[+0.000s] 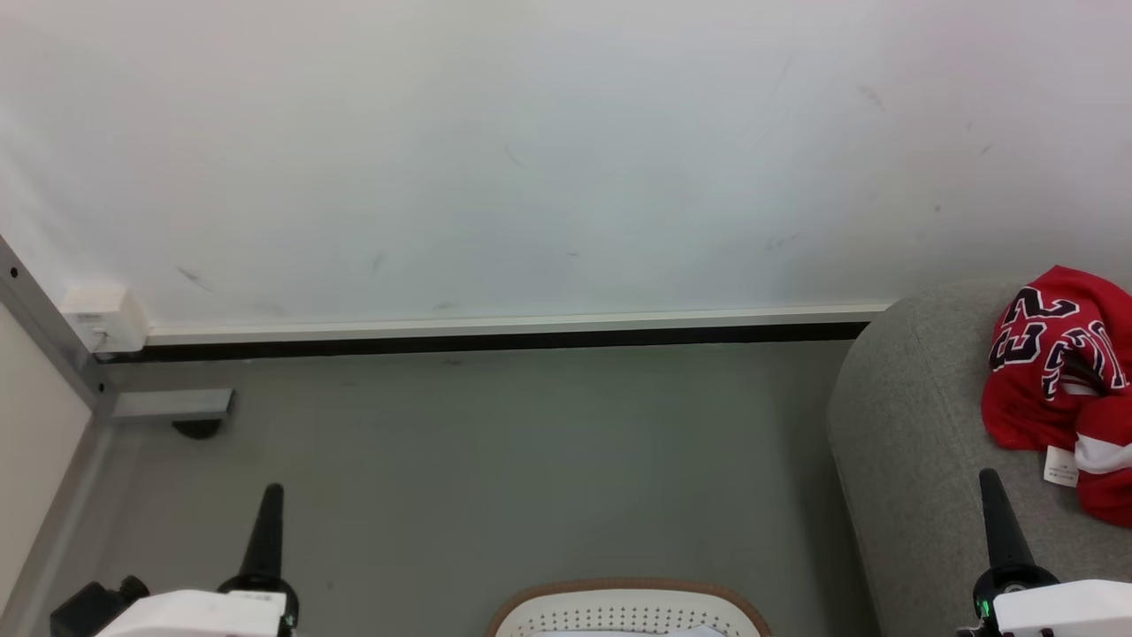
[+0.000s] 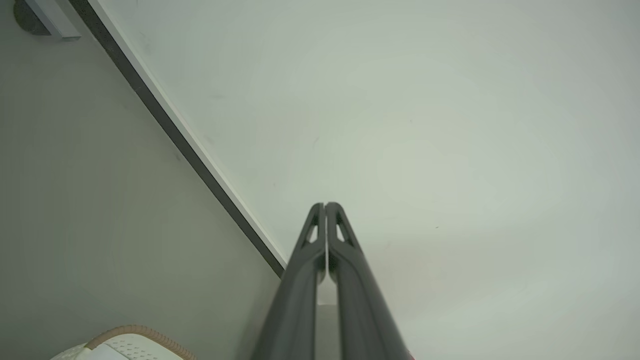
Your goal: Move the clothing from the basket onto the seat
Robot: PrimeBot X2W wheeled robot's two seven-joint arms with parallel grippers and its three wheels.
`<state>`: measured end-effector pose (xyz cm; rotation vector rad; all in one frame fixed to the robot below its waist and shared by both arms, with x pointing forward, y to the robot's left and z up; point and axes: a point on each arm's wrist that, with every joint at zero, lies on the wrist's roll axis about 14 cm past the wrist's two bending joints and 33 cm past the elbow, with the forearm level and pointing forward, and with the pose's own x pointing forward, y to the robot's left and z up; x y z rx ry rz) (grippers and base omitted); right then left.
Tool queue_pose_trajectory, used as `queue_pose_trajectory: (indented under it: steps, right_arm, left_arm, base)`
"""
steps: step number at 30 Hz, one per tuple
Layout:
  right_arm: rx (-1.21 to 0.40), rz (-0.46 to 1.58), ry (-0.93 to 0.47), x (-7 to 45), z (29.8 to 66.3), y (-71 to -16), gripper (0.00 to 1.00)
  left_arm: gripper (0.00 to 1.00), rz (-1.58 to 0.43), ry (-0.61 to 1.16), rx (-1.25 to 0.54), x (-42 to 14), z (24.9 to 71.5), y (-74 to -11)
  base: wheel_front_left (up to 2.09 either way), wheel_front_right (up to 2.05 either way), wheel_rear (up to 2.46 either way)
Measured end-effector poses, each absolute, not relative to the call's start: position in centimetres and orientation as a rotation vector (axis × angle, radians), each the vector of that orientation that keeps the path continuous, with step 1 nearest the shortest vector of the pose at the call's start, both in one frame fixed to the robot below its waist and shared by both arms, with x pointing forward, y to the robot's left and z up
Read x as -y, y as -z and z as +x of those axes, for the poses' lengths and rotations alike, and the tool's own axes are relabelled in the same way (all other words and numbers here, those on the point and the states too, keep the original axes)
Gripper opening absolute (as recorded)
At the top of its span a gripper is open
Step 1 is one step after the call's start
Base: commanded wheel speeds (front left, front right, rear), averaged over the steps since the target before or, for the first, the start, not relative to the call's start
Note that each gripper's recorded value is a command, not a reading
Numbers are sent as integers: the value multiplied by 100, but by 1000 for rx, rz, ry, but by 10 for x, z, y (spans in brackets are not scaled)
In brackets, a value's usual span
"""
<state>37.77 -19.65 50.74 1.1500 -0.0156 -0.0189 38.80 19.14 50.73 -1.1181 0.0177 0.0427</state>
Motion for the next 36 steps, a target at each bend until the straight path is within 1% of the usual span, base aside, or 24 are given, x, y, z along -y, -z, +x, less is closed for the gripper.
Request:
queue_pose_trajectory:
  steps: [36]
  right_arm:
    - [5, 1444, 7, 200, 387, -509, 0]
  left_arm:
    - [0, -1434, -20, -15, -196, 389, -516]
  base:
    - [0, 0, 0]
